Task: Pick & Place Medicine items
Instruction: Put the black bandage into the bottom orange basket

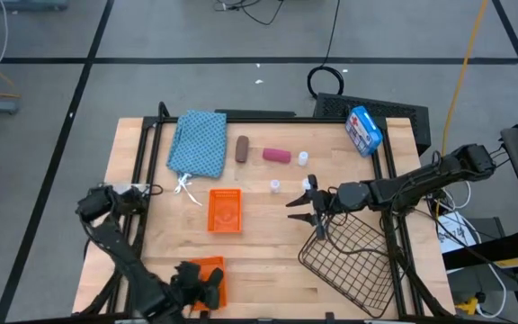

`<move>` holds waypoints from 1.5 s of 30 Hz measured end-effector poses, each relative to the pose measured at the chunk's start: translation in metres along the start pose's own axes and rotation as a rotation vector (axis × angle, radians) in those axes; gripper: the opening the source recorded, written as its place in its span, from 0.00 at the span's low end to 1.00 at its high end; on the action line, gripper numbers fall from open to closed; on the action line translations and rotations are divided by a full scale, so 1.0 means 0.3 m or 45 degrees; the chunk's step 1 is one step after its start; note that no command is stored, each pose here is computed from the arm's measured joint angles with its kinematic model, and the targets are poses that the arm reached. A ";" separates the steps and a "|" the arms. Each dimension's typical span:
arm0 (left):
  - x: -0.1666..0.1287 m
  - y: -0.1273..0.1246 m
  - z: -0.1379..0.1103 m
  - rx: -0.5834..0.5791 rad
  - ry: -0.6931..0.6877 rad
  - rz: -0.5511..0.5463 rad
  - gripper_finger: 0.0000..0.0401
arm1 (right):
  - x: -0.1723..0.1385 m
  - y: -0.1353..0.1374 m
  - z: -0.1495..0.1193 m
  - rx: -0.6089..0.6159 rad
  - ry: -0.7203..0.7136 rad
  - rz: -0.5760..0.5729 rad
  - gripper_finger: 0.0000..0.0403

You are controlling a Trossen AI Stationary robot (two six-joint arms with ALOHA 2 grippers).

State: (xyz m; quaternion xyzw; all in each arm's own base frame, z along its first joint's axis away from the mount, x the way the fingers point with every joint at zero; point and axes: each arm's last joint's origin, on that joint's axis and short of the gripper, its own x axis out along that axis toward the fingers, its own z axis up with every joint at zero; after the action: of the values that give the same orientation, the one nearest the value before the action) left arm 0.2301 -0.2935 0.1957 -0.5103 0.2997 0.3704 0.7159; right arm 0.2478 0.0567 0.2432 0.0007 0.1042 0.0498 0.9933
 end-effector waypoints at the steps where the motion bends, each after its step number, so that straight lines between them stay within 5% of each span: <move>1: 0.016 -0.002 0.006 -0.014 -0.004 0.032 0.19 | 0.000 0.000 0.001 0.001 -0.005 0.002 0.32; 8: 0.079 -0.023 0.042 -0.081 0.025 0.173 0.18 | -0.001 0.005 0.007 0.002 -0.026 0.013 0.32; 20: 0.091 -0.029 0.048 0.037 0.077 0.211 0.22 | -0.001 0.005 0.006 -0.012 -0.025 0.013 0.32; 34: 0.094 -0.033 0.053 0.056 0.052 0.191 0.65 | -0.001 0.005 0.006 -0.008 -0.025 0.013 0.32; 45: 0.032 -0.055 0.104 0.125 -0.049 0.074 0.73 | -0.001 0.005 0.006 -0.008 -0.024 0.014 0.32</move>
State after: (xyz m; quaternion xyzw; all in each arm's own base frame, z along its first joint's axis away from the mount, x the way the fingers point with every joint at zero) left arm 0.2509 -0.2651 0.2057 -0.4586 0.3183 0.3857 0.7346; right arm 0.2479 0.0581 0.2450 -0.0012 0.0945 0.0555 0.9940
